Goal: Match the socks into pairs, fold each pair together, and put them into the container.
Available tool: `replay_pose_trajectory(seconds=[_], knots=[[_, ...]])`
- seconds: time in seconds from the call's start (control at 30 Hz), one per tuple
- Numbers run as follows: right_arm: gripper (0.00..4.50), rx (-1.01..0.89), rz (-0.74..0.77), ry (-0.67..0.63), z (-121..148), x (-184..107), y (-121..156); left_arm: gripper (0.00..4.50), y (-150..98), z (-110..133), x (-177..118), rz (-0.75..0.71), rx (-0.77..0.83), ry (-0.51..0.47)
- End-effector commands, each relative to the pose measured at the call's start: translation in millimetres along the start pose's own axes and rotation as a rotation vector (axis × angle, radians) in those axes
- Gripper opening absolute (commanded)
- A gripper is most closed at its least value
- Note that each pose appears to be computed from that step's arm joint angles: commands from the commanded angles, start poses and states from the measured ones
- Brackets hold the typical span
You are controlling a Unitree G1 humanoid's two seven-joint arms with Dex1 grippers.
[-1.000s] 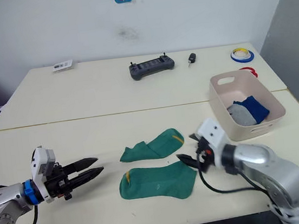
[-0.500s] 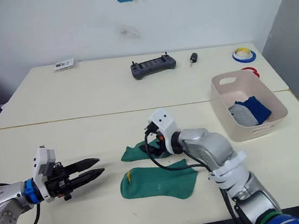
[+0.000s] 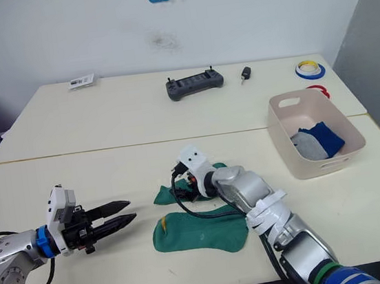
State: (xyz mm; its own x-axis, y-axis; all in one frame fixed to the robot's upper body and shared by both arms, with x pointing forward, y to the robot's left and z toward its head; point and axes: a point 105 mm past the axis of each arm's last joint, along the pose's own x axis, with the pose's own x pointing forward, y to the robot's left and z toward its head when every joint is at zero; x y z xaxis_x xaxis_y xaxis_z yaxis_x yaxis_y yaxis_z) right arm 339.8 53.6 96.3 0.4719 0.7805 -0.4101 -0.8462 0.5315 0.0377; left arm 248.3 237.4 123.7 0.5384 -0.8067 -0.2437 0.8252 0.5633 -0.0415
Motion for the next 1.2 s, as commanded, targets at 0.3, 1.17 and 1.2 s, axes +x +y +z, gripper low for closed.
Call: replay_pose_trajectory(seconds=[0.3, 1.17, 1.2], knots=[[0.05, -0.174, 0.089, -0.122, 26, -16, 20, 2.24, 0, 10, 5, -0.003, 0.039, -0.016], [0.05, -0.527, 0.221, -0.482, 109, -81, 9, 2.24, 8, 20, 10, 0.027, 0.004, -0.074], [0.05, -0.536, 0.246, -0.478, 104, -83, 11, 2.24, 7, 21, 11, 0.021, 0.005, -0.077]])
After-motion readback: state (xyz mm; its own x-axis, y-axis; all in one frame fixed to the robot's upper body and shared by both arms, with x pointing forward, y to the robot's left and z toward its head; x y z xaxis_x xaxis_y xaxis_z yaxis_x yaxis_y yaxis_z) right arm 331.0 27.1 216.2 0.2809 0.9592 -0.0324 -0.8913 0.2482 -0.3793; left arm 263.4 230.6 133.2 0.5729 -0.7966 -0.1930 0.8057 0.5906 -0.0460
